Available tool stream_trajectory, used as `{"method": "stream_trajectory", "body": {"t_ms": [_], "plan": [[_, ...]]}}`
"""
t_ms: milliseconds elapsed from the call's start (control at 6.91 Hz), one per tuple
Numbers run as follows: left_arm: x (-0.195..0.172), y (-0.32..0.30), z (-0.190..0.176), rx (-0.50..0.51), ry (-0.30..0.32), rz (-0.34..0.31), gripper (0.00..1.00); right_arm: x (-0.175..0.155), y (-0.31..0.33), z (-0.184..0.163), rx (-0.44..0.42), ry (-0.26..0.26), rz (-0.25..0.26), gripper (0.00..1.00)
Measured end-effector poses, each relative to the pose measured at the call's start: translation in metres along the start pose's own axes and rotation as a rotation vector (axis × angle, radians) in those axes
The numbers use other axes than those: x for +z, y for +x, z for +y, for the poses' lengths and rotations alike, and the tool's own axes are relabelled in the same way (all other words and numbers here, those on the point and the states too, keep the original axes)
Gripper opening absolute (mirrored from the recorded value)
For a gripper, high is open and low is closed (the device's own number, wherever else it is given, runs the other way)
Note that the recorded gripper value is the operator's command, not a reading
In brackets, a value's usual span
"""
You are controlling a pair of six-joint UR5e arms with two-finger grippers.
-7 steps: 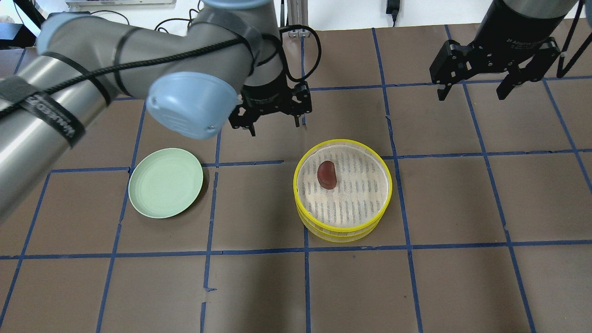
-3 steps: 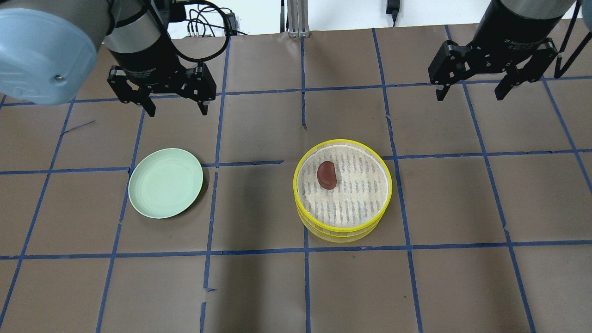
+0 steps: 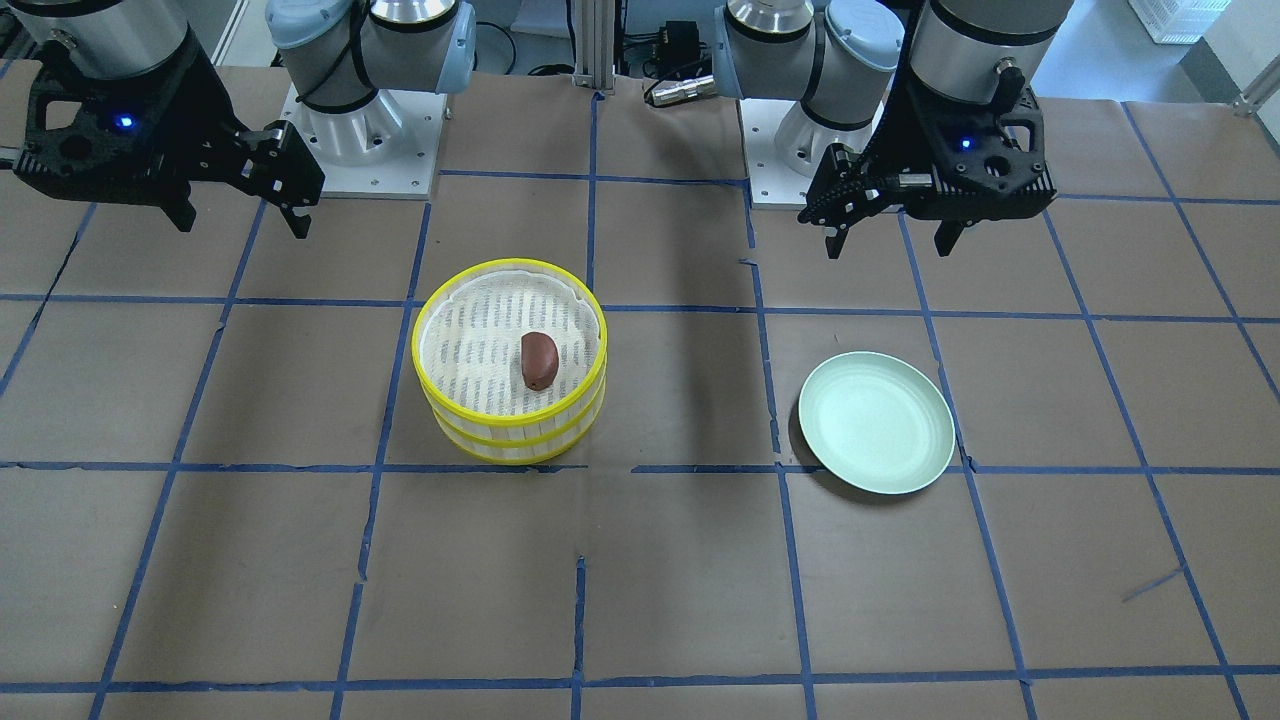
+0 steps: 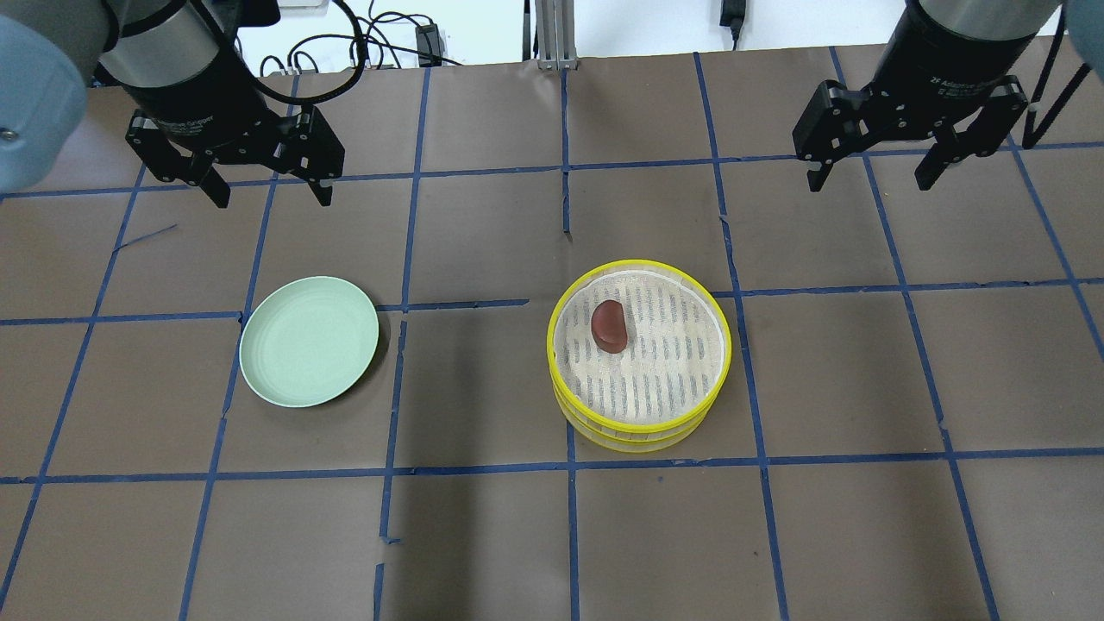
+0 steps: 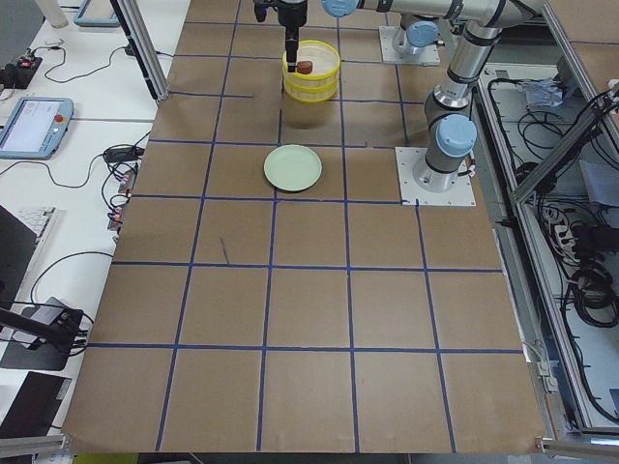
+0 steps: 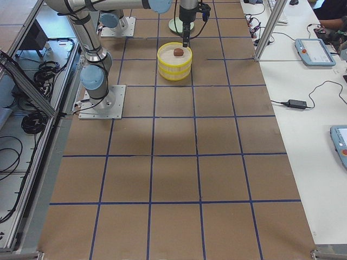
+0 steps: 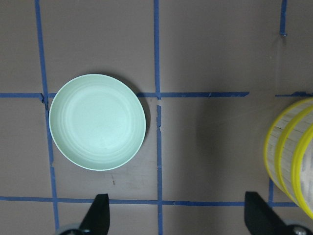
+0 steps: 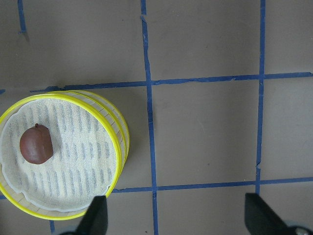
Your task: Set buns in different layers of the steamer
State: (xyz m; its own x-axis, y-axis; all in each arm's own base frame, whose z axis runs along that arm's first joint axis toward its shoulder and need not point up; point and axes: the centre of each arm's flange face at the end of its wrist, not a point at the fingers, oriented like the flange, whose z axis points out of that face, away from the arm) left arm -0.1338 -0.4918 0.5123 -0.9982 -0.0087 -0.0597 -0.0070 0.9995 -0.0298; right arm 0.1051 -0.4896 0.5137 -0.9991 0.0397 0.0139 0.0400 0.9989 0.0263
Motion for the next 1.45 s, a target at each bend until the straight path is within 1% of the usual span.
{"method": "stream_trajectory", "body": {"t_ms": [145,289,434,579,724,868,1013,1158,1303,1447], "plan": [[0.002,0.001,0.002,0.002,0.000,0.001,1.00,0.005,-0.001,0.000,-0.005,0.006,0.003,1.00],[0.007,0.003,0.004,-0.009,-0.010,0.002,1.00,0.008,-0.003,-0.002,-0.009,0.034,0.004,1.00],[0.014,0.006,0.007,-0.048,-0.026,0.006,1.00,0.009,-0.004,-0.003,0.000,0.071,0.002,1.00],[0.017,0.007,0.009,-0.090,-0.038,0.010,1.00,0.010,-0.004,-0.004,0.030,0.082,0.004,1.00],[0.018,0.011,0.011,-0.100,-0.054,0.016,1.00,0.011,-0.004,-0.002,0.058,0.073,0.006,1.00],[0.016,0.018,0.017,-0.092,-0.092,0.031,1.00,0.014,-0.005,0.001,0.070,0.043,0.006,1.00],[0.014,0.027,0.022,-0.081,-0.115,0.047,1.00,0.014,-0.005,0.004,0.073,0.019,0.006,1.00],[0.016,0.037,0.021,-0.088,-0.071,0.069,1.00,0.015,-0.006,0.005,0.073,0.011,0.003,1.00],[0.019,0.050,0.019,-0.120,-0.007,0.096,0.99,0.016,-0.007,0.005,0.073,0.012,0.000,1.00],[0.019,0.057,0.019,-0.149,0.027,0.113,0.90,0.016,-0.007,0.004,0.073,0.019,-0.003,1.00]]}}
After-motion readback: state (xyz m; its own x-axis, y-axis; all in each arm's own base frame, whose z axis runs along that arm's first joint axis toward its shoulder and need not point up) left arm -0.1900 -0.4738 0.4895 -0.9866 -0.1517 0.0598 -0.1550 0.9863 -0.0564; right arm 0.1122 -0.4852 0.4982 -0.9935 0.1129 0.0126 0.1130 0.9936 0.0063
